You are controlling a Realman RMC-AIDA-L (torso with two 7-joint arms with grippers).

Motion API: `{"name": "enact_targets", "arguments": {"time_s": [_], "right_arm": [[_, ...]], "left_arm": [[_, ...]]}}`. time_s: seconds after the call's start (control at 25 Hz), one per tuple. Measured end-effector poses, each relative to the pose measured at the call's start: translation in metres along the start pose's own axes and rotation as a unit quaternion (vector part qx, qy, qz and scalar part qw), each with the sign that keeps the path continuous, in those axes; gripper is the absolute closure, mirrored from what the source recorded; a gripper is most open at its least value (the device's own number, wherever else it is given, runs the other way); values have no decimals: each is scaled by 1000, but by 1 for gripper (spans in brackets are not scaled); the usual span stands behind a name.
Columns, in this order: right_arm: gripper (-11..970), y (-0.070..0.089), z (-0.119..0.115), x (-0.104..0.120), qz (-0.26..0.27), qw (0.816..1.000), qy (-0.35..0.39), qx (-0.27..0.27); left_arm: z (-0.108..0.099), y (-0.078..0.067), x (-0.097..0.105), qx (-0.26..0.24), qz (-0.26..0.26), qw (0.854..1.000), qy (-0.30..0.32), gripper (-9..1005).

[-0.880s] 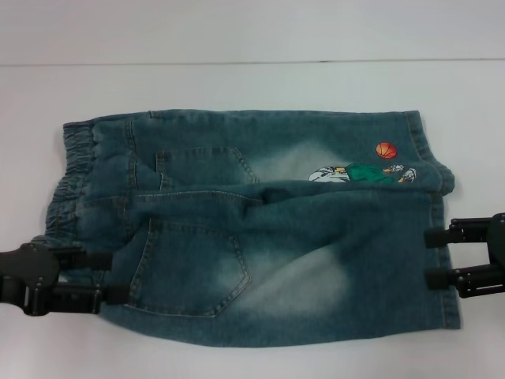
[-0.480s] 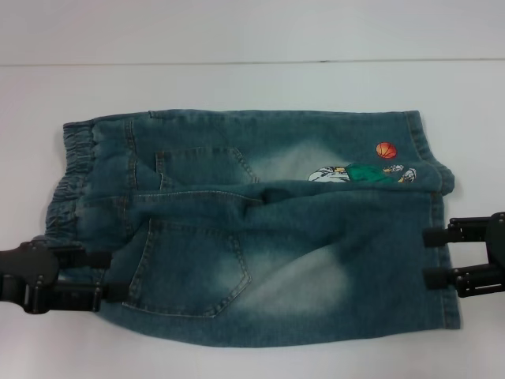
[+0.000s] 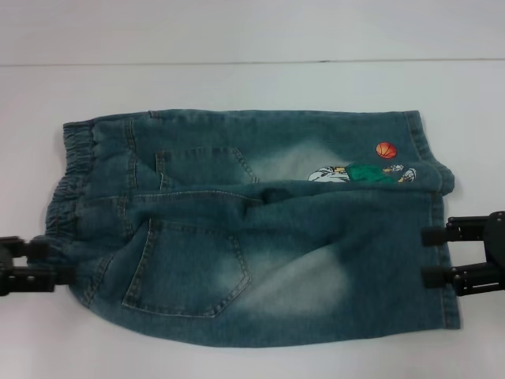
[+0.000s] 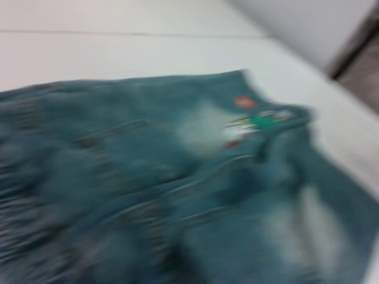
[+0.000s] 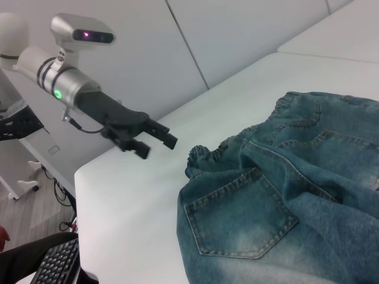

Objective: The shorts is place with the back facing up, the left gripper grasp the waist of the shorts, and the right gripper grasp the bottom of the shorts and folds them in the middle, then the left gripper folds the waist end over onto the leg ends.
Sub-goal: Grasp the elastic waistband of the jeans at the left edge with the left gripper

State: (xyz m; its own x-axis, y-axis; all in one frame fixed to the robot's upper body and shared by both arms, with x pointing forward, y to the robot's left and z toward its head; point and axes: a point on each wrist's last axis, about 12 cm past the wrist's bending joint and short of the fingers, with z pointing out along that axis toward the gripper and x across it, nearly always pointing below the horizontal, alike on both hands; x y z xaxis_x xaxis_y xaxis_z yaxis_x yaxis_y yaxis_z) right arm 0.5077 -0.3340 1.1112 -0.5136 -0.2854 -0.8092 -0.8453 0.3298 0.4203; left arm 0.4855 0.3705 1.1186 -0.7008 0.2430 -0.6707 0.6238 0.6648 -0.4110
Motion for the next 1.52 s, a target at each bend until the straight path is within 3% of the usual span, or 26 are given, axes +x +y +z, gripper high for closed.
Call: {"name": "enact_targets", "arguments": {"time_s": [0.16,0.44,1.04,1.52], "right_arm": [[124,0,1,0,1,1000,-1,0],[124,0,3,1,1,1000,-2,-1],[125,1,5,2,0,1000,-7,-2],[125,1,7,2,-1,1000,-9,-3]], "left_arm": [[-2,9,4,-46,1,999,7,124],[4,16,7,-76,5,996,38,124],[16,21,7,-109,17,992,62,124],[25,23,8,-100,12,993,61,141]]}}
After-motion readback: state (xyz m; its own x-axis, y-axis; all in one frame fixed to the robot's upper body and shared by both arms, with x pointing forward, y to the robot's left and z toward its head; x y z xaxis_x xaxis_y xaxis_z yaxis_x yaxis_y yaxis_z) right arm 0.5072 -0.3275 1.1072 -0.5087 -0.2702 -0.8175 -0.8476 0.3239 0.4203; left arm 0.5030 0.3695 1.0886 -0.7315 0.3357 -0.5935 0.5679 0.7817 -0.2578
